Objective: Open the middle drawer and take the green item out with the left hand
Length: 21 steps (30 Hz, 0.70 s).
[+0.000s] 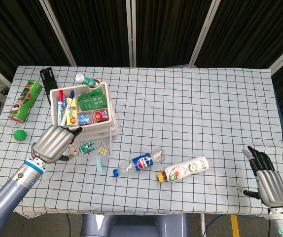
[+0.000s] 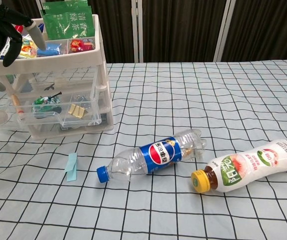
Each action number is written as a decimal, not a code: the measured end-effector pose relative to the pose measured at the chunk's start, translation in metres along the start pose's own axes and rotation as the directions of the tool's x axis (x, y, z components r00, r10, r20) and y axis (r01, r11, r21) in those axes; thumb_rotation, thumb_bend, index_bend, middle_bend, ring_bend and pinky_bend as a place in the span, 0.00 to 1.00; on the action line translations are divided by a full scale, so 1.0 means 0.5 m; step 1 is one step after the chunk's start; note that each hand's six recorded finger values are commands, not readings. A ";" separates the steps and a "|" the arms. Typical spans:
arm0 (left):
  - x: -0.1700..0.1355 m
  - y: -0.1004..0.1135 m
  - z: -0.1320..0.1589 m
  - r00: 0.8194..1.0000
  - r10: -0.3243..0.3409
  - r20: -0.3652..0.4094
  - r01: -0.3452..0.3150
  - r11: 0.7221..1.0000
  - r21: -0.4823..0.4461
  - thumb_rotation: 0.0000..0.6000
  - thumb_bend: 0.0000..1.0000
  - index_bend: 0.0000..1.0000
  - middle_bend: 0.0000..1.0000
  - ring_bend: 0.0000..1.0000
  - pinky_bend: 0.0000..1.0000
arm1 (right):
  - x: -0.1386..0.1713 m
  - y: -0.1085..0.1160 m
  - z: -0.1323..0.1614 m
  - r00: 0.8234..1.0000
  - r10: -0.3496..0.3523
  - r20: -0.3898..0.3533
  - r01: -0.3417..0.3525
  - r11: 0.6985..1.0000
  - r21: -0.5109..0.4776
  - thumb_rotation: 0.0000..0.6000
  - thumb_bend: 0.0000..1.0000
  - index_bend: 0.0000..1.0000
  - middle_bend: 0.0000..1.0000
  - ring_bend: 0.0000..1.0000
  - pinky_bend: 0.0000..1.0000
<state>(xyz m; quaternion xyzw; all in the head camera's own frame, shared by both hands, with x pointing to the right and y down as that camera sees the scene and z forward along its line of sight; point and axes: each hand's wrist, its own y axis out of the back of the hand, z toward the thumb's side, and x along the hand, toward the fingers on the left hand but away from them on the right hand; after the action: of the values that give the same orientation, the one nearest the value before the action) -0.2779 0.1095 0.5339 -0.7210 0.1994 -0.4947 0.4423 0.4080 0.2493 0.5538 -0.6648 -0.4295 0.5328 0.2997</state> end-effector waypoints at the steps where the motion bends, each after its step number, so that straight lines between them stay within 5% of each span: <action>1: 0.003 0.000 0.000 1.000 0.001 0.001 -0.001 1.000 0.008 1.00 0.00 0.37 0.56 0.56 0.62 | 0.000 0.000 0.000 1.000 0.000 0.000 0.000 1.000 0.001 1.00 0.04 0.00 0.00 0.00 0.00; 11: 0.040 -0.007 0.008 1.000 0.010 0.028 -0.014 0.990 0.139 1.00 0.00 0.45 0.72 0.66 0.67 | -0.002 -0.001 -0.002 1.000 -0.002 0.004 0.002 1.000 0.004 1.00 0.04 0.00 0.00 0.00 0.00; 21: 0.061 -0.020 0.024 0.998 -0.011 0.066 0.000 0.985 0.171 1.00 0.00 0.48 0.82 0.74 0.72 | -0.002 0.001 -0.001 1.000 -0.008 0.001 0.008 1.000 0.001 1.00 0.04 0.00 0.00 0.00 0.00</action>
<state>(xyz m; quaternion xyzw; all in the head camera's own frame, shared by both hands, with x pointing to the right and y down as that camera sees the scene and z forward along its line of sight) -0.2553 0.0979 0.5572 -0.6970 0.1394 -0.4870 0.5075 0.4084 0.2482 0.5538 -0.6628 -0.4320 0.5319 0.3019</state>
